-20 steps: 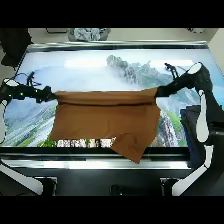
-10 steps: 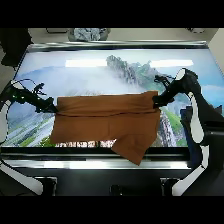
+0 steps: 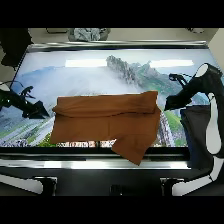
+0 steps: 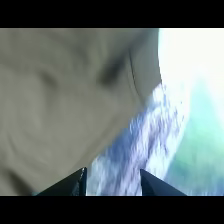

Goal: Fold the shirts.

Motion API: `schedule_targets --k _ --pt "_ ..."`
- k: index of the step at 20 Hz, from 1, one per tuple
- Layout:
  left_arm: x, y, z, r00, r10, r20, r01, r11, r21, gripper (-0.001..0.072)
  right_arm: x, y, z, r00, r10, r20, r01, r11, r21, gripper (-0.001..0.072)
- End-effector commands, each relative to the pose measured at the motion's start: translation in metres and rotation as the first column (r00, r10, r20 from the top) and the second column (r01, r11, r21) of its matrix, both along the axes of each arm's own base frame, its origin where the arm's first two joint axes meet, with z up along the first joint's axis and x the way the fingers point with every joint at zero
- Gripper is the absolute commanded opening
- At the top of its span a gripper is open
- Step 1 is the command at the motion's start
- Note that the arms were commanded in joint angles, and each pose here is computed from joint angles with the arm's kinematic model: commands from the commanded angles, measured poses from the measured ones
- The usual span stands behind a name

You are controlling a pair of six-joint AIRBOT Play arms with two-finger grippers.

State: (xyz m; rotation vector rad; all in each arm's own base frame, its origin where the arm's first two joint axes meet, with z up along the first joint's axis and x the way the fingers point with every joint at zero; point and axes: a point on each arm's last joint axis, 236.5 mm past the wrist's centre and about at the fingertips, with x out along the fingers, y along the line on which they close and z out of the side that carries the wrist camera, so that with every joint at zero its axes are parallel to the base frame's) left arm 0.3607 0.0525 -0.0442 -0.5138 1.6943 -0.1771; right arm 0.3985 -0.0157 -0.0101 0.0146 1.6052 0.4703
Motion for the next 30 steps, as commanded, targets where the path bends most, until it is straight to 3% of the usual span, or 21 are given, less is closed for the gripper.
schedule_targets --k 1,6,9,12,13,14,16,18,22,30 --pt "-0.067 -0.001 -0.026 0.997 0.051 -0.051 -0.049 0.998 0.046 0.0400 -0.040 -0.005 -0.005 1.000 -0.018 -0.016 0.017 1.000 -0.018 0.0431" --pt "-0.125 -0.021 -0.064 0.996 0.054 -0.076 -0.051 0.998 0.038 0.0400 -0.089 0.006 -0.027 0.997 0.043 -0.066 -0.042 0.999 0.007 0.0431" --pt "-0.122 -0.021 -0.066 0.996 0.065 -0.064 -0.062 0.997 0.040 0.0399 -0.090 0.003 -0.028 0.997 0.041 -0.059 -0.042 0.999 -0.009 0.0431" --pt "-0.094 -0.036 -0.062 0.989 0.148 0.018 -0.148 0.989 -0.026 0.0368 -0.092 0.016 -0.031 0.999 0.040 -0.037 -0.038 0.999 0.038 0.0432" --pt "-0.088 -0.037 -0.062 0.986 0.167 0.030 -0.166 0.986 -0.026 0.0322 -0.098 0.024 -0.032 0.999 0.036 -0.025 -0.034 0.997 0.065 0.0432" --pt "-0.087 -0.040 -0.063 0.987 0.156 0.033 -0.156 0.988 -0.023 0.0175 -0.105 0.031 -0.034 1.000 0.027 -0.010 -0.026 0.996 0.087 0.0432" --pt "-0.088 -0.048 -0.062 0.993 0.112 0.038 -0.111 0.993 -0.032 0.0026 -0.124 0.046 -0.044 1.000 -0.011 0.020 0.008 0.993 0.121 0.0434" --pt "-0.088 -0.051 -0.061 0.995 0.091 0.043 -0.090 0.995 -0.038 0.0027 -0.144 0.067 -0.055 0.999 -0.044 0.032 0.037 0.981 0.190 0.0494" --pt "-0.094 -0.053 -0.059 0.996 0.085 0.023 -0.083 0.995 -0.050 0.0027 -0.169 0.108 -0.075 0.992 -0.129 -0.014 0.126 0.928 0.349 0.0490" --pt "-0.095 -0.054 -0.059 0.997 0.075 0.019 -0.074 0.996 -0.056 0.0027 -0.179 0.113 -0.100 0.966 -0.251 -0.054 0.254 0.904 0.343 0.0480"
